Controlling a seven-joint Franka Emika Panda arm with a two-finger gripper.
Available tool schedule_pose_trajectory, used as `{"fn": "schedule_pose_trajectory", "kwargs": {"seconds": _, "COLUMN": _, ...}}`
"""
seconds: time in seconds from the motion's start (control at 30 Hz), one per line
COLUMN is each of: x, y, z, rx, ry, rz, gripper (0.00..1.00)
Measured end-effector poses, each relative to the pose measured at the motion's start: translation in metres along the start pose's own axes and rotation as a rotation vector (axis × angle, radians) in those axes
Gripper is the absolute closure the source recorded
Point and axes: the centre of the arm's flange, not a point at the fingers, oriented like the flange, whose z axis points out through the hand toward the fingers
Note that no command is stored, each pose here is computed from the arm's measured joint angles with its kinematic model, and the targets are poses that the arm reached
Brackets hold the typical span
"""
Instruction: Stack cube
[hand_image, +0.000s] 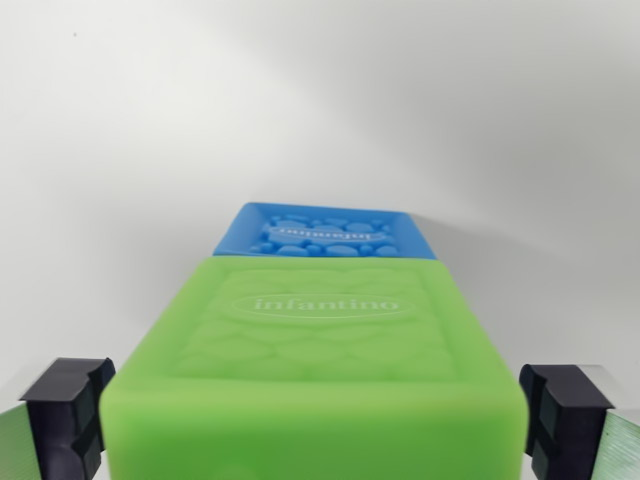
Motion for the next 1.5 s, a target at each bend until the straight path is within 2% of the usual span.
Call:
{"fn": "schedule_pose_trajectory", "kwargs": {"seconds": 0.4, "x": 0.001, "y": -0.001, "z": -0.015, "rx": 0.003, "ry": 0.0021, "rz": 0.0, "gripper": 0.0}}
{"fn": "schedule_pose_trajectory", "kwargs": {"seconds": 0.7, "x": 0.001, "y": 0.0, "z": -0.041, "rx": 0.005, "ry": 0.0022, "rz": 0.001, "gripper": 0.0}}
{"fn": "schedule_pose_trajectory", "kwargs": {"seconds": 1.17, "x": 0.001, "y": 0.0, "z": -0.093, "rx": 0.0082, "ry": 0.0026, "rz": 0.0, "gripper": 0.0}}
{"fn": "schedule_pose_trajectory", "kwargs": {"seconds": 1.3, "x": 0.001, "y": 0.001, "z": -0.108, "rx": 0.0078, "ry": 0.0009, "rz": 0.0, "gripper": 0.0}}
{"fn": "schedule_pose_trajectory", "kwargs": {"seconds": 1.5, "x": 0.001, "y": 0.001, "z": -0.135, "rx": 0.0094, "ry": 0.0013, "rz": 0.0, "gripper": 0.0}}
